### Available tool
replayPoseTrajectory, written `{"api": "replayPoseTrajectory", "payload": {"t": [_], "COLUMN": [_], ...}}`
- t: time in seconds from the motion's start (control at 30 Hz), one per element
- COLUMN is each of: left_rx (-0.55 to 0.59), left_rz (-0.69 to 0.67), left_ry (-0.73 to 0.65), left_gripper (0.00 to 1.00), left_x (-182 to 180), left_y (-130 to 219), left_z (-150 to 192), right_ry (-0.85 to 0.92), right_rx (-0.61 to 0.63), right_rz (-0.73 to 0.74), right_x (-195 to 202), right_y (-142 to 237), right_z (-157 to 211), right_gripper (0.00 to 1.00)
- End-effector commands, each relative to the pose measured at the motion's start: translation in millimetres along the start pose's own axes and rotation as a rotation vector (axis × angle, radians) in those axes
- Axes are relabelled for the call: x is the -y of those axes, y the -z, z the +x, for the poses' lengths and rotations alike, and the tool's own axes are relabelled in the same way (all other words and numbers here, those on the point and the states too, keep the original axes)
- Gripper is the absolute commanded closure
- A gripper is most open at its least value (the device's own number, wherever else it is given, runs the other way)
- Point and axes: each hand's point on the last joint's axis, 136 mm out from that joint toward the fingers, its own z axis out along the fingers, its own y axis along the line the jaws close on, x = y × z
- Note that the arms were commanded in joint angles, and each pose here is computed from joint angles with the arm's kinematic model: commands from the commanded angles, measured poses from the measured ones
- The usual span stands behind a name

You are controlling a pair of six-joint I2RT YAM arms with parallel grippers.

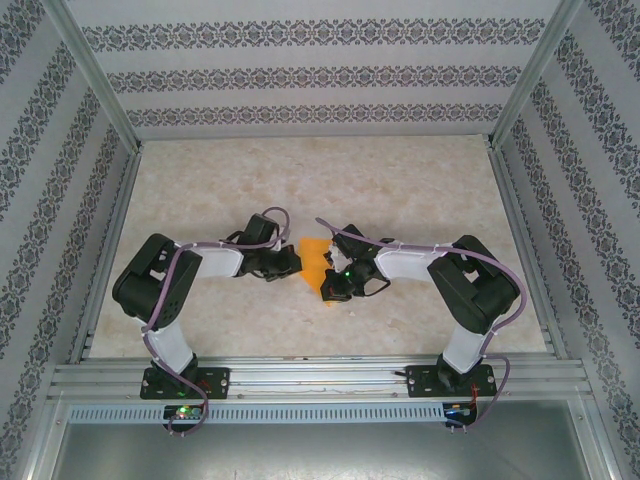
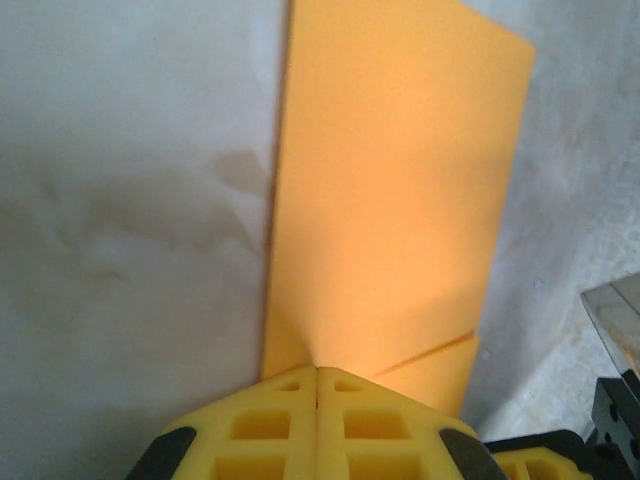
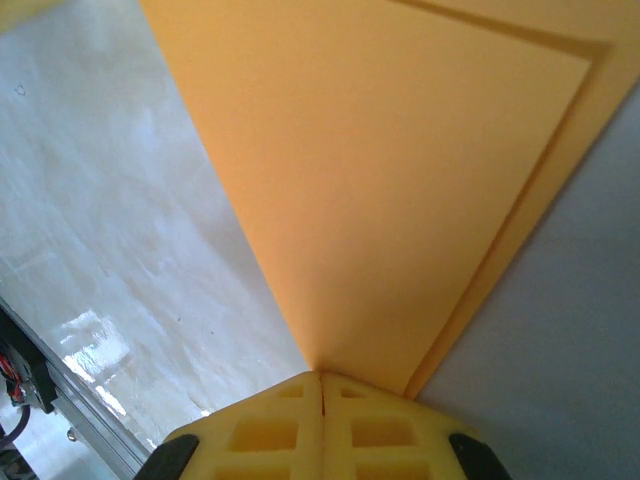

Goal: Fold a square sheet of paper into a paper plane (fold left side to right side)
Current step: Third fold the triangle at the center of the table.

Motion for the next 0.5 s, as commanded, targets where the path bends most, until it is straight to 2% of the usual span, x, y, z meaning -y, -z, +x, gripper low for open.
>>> {"api": "replayPoseTrajectory", "payload": {"t": [0.0,0.17,0.27,0.47], "left_rx": [0.065,0.088,0.112,0.105], "left_rz": [-0.120,-0.120,-0.104,-0.045], "left_ry": [0.007,-0.007,-0.050,-0.081], "left_gripper": [0.95,0.95,0.95,0.95], "left_x": [-36.2,-36.5,-22.7,3.4], "left_y": [6.0,18.4,30.8,46.6], "left_z": [-24.3,-41.2,-47.5,-35.2], "right_ry": [-0.078,-0.079,-0.077,-0.062], "right_rx": [-0.094,-0.084,-0.068,-0.045], "right_rz": [0.199,0.190,0.170,0.153], "right_x": [51.3,49.9,47.7,49.4], "right_y": [-12.3,-10.2,-6.5,2.5], "right_z": [30.8,28.1,22.5,10.5], "right_gripper": [1.00,1.00,1.00,1.00]}}
